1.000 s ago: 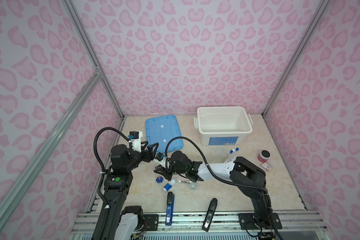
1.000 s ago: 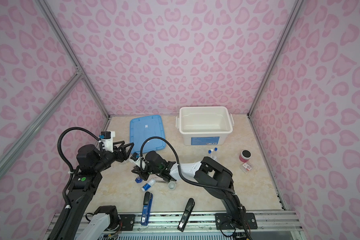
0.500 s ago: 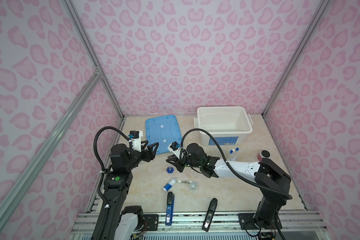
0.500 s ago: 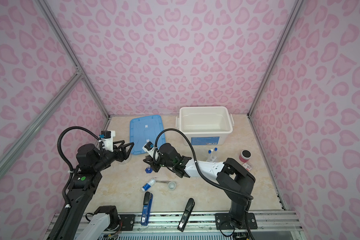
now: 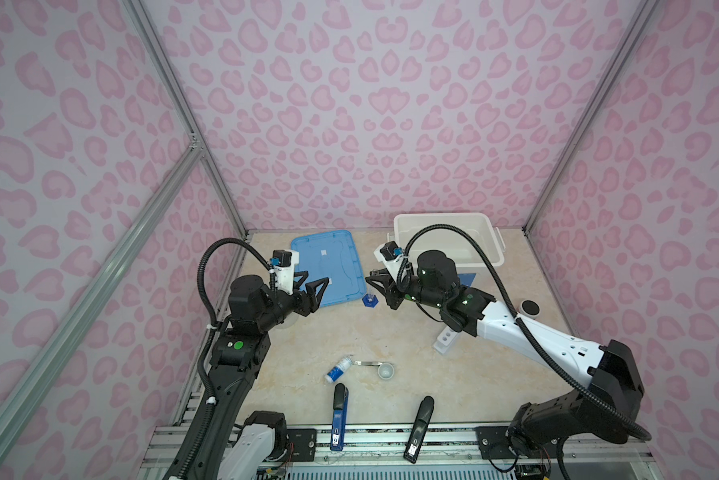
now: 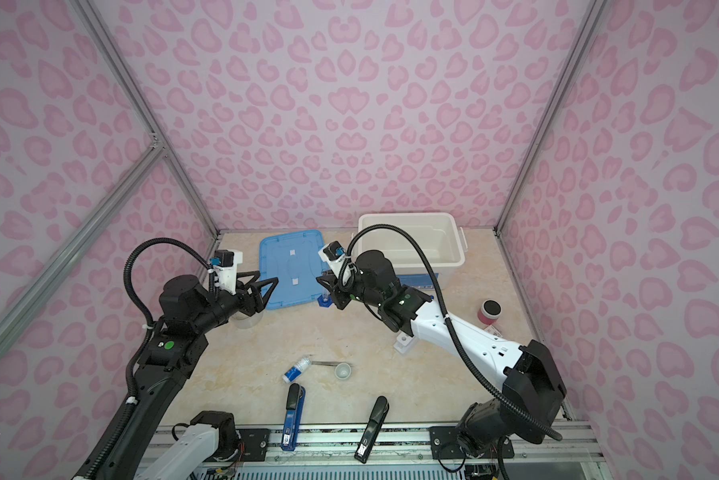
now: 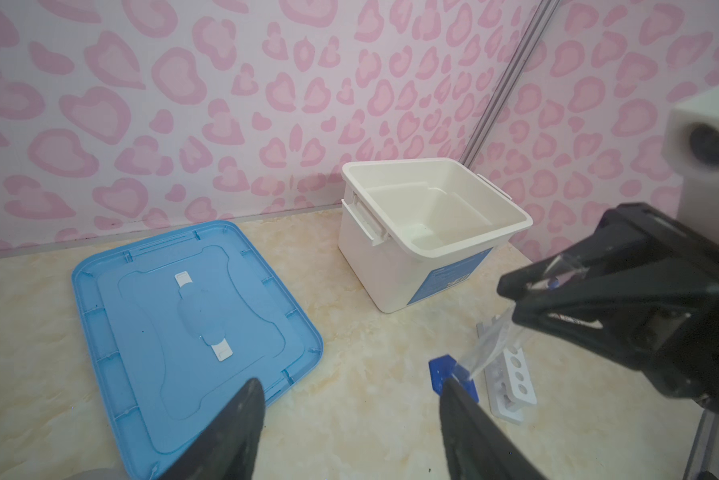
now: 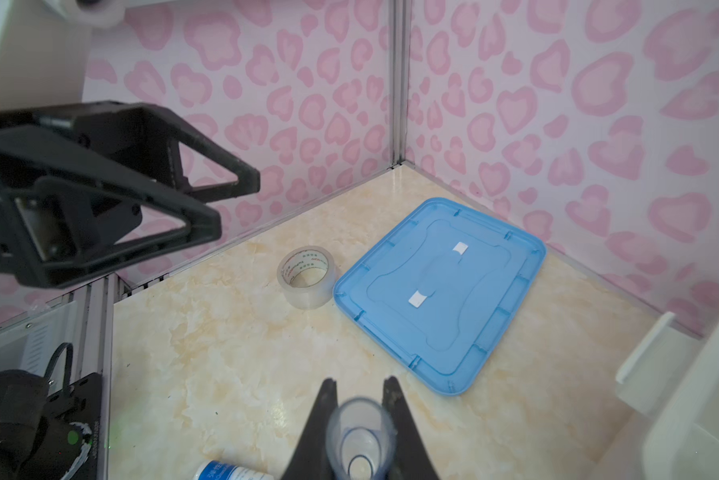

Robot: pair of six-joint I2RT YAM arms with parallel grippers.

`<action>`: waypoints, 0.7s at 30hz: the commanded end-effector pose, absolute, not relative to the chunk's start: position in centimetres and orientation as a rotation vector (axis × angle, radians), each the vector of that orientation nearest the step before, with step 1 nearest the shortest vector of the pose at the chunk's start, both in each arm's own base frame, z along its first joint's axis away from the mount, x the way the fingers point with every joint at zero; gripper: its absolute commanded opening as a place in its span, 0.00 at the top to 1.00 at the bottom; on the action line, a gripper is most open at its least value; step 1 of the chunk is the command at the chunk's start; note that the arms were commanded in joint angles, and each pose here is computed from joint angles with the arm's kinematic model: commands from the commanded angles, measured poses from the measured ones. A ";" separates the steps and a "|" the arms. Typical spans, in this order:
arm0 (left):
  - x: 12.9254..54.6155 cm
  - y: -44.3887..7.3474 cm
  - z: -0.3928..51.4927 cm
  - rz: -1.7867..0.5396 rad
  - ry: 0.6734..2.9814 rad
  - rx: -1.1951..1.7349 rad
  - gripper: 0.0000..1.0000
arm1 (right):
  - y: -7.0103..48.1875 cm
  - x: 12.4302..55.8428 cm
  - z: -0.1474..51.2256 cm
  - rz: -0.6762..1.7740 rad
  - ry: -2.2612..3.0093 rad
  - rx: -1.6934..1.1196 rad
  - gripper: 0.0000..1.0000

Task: Organize the chemistry lab equipment
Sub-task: 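Lift the graduated cylinder and carry it into the white bin with the right gripper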

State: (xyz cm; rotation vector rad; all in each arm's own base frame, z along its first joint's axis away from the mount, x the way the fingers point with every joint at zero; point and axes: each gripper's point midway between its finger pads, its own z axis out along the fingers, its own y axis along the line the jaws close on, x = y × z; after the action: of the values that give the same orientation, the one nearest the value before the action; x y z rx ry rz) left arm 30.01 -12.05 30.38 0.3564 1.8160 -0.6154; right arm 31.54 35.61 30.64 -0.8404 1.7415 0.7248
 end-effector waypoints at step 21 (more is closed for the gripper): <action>32.3 -18.8 30.0 -0.620 1.838 0.525 0.32 | 22.0 51.8 32.4 0.269 1.921 -0.467 0.85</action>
State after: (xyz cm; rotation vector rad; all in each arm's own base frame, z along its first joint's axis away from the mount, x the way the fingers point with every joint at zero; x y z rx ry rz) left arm 31.71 -18.58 28.33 0.5336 1.8908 -0.6235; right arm 49.79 22.55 34.08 -0.4832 1.8893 0.2863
